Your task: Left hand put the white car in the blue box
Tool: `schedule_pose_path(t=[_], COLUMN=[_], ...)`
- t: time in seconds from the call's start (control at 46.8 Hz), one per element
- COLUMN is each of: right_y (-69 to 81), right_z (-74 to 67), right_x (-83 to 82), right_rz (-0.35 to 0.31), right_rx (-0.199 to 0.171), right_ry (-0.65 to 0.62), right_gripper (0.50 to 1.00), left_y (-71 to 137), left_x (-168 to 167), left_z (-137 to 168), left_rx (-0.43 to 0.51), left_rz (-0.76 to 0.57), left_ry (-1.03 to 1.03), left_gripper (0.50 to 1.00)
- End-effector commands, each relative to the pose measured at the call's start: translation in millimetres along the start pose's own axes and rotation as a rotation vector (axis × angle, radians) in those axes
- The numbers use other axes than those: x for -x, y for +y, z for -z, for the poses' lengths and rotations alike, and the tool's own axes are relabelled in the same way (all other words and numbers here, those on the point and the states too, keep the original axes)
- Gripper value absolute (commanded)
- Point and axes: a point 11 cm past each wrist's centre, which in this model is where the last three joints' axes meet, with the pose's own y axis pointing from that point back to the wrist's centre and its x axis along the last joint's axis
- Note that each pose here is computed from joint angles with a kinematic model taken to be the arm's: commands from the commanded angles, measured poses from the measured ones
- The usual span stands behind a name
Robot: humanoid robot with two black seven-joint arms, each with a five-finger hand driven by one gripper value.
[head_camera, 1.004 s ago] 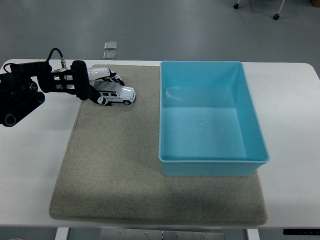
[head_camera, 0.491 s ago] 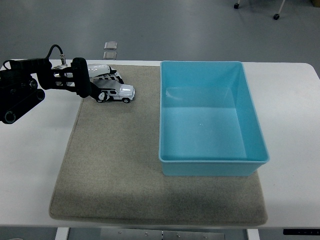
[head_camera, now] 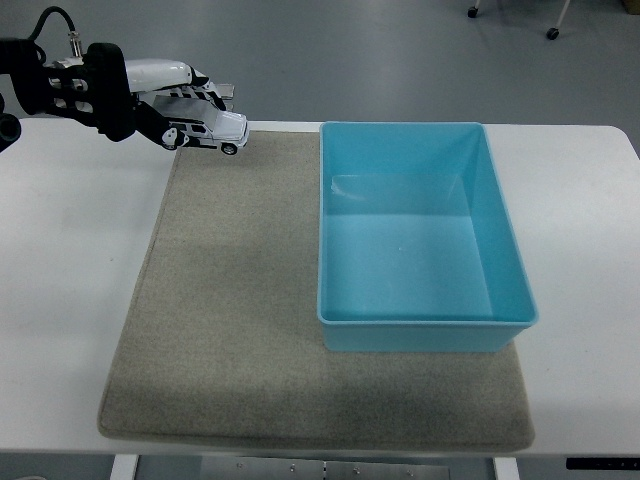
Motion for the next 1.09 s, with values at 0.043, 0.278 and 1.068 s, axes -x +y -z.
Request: schedule_pose_path(t=[0.043,0.278,1.068], right_y=[0.0,0.0,0.0], right_z=[0.0,0.0,0.0], right_x=[0.0,0.0,0.0], right_rz=[0.0,0.0,0.0], right_rx=[0.0,0.0,0.0], right_ry=[0.0,0.0,0.0], right_gripper=[0.936,0.936,0.936], left_y=[1.8,-11.9,-134.7], left_x=[-13.5,-16.2,55.3], left_z=[-31.9,-95.2,-192.9], left_rx=[0.084,0.252,0.359], left_rz=[0.024,0.049,0.181], left_ry=[-0.021,-0.075,-0.001], left_gripper=[0.5,0.5,0.5])
